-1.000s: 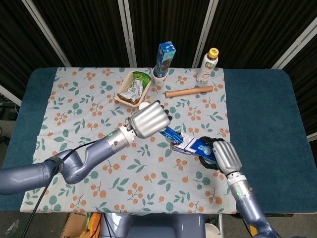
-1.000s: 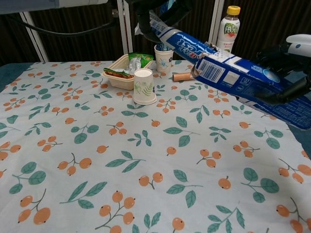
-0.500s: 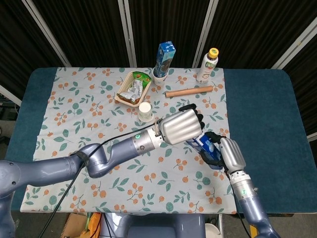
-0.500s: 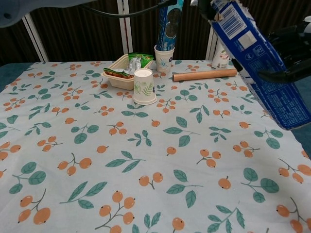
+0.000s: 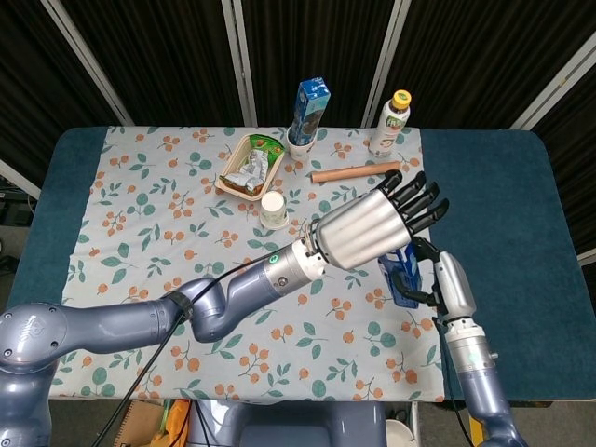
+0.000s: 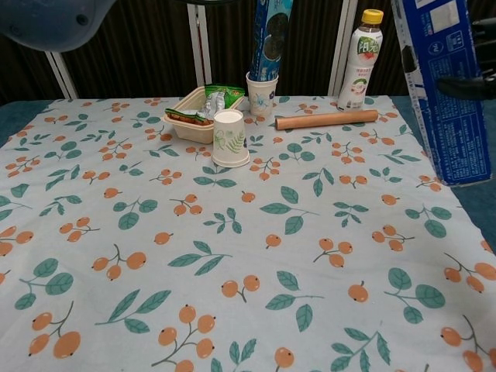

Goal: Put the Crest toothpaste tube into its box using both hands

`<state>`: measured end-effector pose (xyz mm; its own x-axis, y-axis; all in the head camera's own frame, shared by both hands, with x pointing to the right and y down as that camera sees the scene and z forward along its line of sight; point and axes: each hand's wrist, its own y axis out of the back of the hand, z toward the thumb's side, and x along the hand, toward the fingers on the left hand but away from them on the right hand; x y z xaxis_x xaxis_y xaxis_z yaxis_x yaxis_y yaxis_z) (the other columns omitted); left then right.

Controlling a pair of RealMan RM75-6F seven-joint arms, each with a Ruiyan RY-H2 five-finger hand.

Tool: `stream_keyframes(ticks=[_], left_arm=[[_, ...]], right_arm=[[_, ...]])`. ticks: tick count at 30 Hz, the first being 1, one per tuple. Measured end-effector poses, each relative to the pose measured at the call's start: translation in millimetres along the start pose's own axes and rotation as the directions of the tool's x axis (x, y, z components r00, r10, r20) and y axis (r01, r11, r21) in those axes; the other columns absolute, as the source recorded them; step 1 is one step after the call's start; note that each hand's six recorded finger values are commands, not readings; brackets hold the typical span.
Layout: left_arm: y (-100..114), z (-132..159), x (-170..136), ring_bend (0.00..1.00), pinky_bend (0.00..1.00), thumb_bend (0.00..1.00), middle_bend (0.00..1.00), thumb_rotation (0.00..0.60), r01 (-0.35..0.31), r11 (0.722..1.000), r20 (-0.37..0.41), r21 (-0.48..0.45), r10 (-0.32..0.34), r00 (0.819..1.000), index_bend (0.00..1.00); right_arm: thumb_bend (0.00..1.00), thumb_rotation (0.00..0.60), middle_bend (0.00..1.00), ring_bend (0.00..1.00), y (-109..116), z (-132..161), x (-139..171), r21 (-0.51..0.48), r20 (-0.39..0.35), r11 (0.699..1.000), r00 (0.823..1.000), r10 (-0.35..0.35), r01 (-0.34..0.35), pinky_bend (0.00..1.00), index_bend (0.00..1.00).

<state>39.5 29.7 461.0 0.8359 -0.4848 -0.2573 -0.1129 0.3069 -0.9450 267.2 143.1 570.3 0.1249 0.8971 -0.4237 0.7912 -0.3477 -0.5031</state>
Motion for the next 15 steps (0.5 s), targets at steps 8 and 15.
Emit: stream_keyframes(ticks=[8,15], left_arm=[[20.0,-14.0,-20.4,0.22,0.38,0.00,0.21,0.600,-0.057,0.993,-0.053,-0.099,0.051,0.997,0.17],[26.6,-33.3,-71.8,0.22,0.38,0.00,0.21,0.600,-0.031,0.989,-0.064,-0.141,0.023,0.998,0.17]], right_arm=[[0.37,0.600,0.46,0.43,13.6,-7.6,-4.5,-0.111,-0.003,0.991,0.997,-0.077,0.076,0.38,0.38],[0.37,0.600,0.46,0.43,30.7,-1.2,-6.2,-0.224,-0.031,0.964,0.988,-0.152,0.142,0.38,0.38]])
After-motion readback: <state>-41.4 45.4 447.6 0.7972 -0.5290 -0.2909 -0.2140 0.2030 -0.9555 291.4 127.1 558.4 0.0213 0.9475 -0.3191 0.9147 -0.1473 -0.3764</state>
